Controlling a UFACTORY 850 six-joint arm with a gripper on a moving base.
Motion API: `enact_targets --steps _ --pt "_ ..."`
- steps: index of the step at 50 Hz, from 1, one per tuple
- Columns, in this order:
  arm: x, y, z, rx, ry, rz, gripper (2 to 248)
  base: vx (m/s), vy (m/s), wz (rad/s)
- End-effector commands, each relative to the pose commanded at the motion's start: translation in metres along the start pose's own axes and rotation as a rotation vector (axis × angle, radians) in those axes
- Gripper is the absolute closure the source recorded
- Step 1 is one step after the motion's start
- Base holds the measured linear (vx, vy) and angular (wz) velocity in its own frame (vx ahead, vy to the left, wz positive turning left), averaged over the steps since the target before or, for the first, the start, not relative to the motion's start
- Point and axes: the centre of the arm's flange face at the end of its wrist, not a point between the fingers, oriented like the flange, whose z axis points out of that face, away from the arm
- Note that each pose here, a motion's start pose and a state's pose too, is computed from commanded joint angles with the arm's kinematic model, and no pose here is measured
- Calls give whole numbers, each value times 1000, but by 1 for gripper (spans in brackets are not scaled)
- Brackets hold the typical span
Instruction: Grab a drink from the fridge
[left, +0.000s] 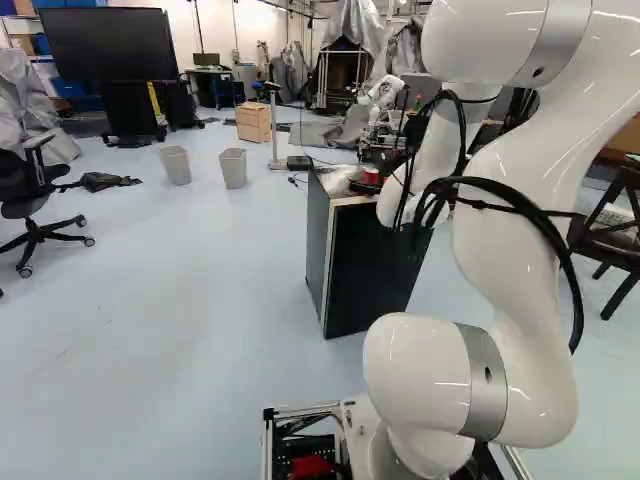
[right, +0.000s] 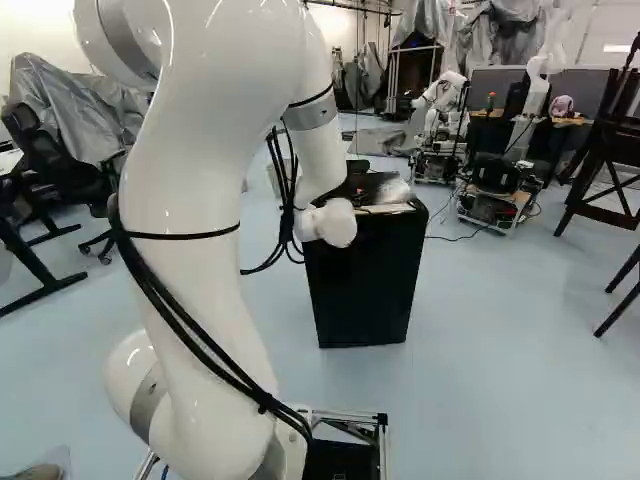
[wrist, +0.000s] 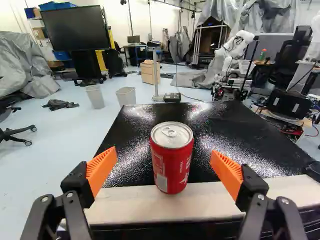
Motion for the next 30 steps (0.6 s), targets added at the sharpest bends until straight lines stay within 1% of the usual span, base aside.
enact_targets --steps 10,11,16,17,21,22,26,27,30 --pt "0 0 1 0 0 0 3 0 0 0" --pt "0 0 1 0 0 0 8 0 0 0" --pt "0 0 1 0 0 0 8 0 0 0" --pt "0 0 1 0 0 0 44 0 0 0" --pt "0 0 1 0 0 0 44 0 0 0" --pt "0 0 1 0 0 0 81 0 0 0" --pt "0 0 1 0 0 0 81 0 0 0" --pt "0 0 1 0 0 0 119 0 0 0" --pt "0 0 1 0 0 0 119 0 0 0"
